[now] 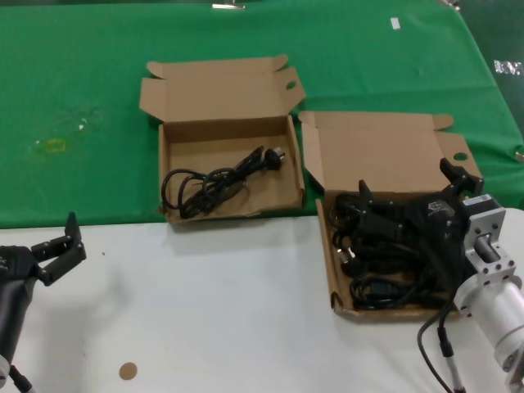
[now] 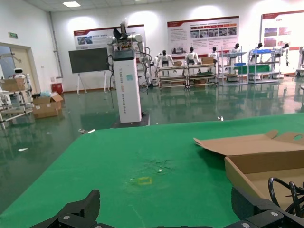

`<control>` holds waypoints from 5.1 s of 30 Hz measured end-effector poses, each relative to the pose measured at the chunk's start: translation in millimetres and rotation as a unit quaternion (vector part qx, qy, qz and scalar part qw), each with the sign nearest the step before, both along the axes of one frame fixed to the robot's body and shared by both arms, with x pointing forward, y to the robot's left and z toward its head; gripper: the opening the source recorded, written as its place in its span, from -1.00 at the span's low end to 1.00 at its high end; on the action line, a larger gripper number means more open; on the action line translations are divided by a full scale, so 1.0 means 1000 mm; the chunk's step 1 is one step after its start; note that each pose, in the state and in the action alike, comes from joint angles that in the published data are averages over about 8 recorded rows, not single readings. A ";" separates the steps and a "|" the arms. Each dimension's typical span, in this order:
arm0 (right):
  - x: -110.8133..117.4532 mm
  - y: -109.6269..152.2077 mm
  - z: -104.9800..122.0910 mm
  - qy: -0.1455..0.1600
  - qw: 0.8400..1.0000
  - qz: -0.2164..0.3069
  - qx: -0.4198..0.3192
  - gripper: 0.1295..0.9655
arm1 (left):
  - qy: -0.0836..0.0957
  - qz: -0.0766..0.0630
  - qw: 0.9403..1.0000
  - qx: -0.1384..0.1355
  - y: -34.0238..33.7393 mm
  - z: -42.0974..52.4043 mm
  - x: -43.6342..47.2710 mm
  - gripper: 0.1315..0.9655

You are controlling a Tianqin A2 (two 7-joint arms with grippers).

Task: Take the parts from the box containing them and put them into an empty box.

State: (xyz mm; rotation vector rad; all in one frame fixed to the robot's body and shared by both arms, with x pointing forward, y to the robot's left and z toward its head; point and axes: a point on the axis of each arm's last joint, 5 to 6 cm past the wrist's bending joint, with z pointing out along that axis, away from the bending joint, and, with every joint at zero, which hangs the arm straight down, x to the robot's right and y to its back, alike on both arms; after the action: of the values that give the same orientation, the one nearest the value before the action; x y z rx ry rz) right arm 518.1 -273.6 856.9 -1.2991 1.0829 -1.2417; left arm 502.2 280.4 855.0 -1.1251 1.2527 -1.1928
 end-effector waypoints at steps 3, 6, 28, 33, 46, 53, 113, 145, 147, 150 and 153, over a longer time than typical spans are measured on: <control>0.000 0.000 0.000 0.000 1.000 0.000 0.000 1.00 | 0.000 0.000 1.000 0.000 0.0000 0.0000 0.0000 1.00; 0.000 0.000 0.000 0.000 1.000 0.000 0.000 1.00 | 0.000 0.000 1.000 0.000 0.0000 0.0000 0.0000 1.00; 0.000 0.000 0.000 0.000 1.000 0.000 0.000 1.00 | 0.000 0.000 1.000 0.000 0.0000 0.0000 0.0000 1.00; 0.000 0.000 0.000 0.000 1.000 0.000 0.000 1.00 | 0.000 0.000 1.000 0.000 0.0000 0.0000 0.0000 1.00; 0.000 0.000 0.000 0.000 1.000 0.000 0.000 1.00 | 0.000 0.000 1.000 0.000 0.0000 0.0000 0.0000 1.00; 0.000 0.000 0.000 0.000 1.000 0.000 0.000 1.00 | 0.000 0.000 1.000 0.000 0.0000 0.0000 0.0000 1.00; 0.000 0.000 0.000 0.000 1.000 0.000 0.000 1.00 | 0.000 0.000 1.000 0.000 0.0000 0.0000 0.0000 1.00; 0.000 0.000 0.000 0.000 1.000 0.000 0.000 1.00 | 0.000 0.000 1.000 0.000 0.0000 0.0000 0.0000 1.00; 0.000 0.000 0.000 0.000 1.000 0.000 0.000 1.00 | 0.000 0.000 1.000 0.000 0.0000 0.0000 0.0000 1.00; 0.000 0.000 0.000 0.000 1.000 0.000 0.000 1.00 | 0.000 0.000 1.000 0.000 0.0000 0.0000 0.0000 1.00; 0.000 0.000 0.000 0.000 1.000 0.000 0.000 1.00 | 0.000 0.000 1.000 0.000 0.0000 0.0000 0.0000 1.00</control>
State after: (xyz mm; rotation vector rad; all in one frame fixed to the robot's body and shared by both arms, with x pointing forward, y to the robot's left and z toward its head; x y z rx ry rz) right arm 518.1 -273.6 856.9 -1.2991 1.0829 -1.2417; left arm 502.2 280.4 855.0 -1.1251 1.2527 -1.1928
